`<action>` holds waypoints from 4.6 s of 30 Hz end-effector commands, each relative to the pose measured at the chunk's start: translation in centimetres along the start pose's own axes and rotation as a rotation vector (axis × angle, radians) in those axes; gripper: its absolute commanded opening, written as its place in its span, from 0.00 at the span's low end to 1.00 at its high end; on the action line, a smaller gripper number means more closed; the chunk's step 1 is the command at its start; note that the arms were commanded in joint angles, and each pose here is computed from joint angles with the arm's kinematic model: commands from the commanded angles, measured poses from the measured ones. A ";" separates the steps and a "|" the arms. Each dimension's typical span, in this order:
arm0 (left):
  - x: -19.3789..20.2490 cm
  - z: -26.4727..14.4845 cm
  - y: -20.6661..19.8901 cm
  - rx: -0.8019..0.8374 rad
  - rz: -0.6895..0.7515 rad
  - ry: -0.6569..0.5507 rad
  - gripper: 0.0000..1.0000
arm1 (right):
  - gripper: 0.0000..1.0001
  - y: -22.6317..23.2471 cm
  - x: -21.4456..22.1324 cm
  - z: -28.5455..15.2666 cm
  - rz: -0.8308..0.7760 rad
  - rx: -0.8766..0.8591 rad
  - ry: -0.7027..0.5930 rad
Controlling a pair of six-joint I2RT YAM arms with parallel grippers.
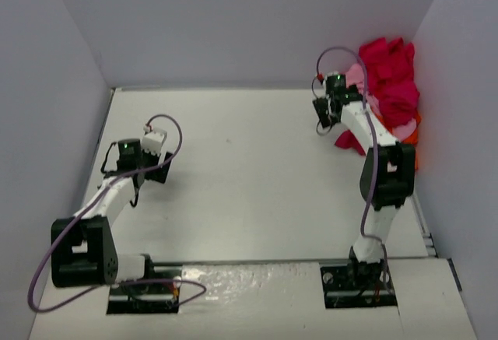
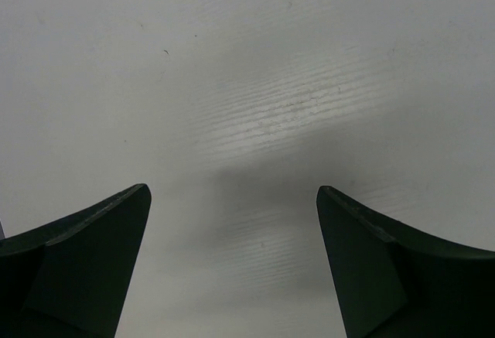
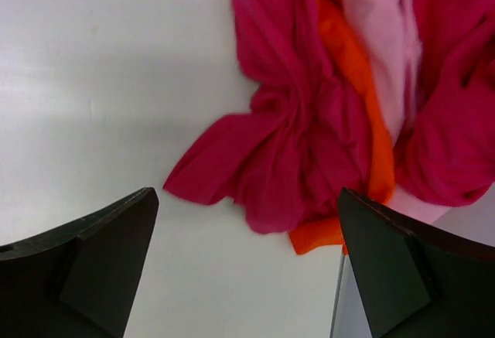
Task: Fold and stack the t-shirts
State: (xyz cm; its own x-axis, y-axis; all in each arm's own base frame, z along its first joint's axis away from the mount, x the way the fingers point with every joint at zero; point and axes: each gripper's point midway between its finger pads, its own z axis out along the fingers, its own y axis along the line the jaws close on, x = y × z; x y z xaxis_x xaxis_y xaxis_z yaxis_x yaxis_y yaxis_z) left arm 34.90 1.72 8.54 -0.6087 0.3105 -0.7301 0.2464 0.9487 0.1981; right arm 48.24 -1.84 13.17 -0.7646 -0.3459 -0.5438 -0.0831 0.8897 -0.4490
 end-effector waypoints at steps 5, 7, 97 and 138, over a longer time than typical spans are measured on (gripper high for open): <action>-3.5 -1.8 1.1 -0.027 0.095 -0.082 0.87 | 1.00 -10.4 -8.8 0.0 -0.007 0.400 -0.073; -3.2 -2.0 1.1 -0.030 0.104 -0.081 0.87 | 1.00 -11.8 -10.2 -0.4 0.000 0.463 -0.093; -11.7 -2.0 -10.4 0.295 0.308 -0.084 0.77 | 0.69 11.7 -1.0 -11.2 -0.406 -0.539 -0.206; -13.8 1.1 -22.5 0.498 0.345 0.134 0.52 | 0.59 4.7 -4.8 2.7 -0.104 -0.372 -0.082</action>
State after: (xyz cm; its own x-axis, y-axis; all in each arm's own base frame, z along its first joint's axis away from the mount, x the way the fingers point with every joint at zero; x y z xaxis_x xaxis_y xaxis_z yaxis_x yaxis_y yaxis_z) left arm 38.29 -24.39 10.62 -0.4849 0.6844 -0.5445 0.7943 0.6052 0.0534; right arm 51.00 4.47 8.38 -0.7080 -0.5621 -0.4274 -0.4564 0.8261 -0.3305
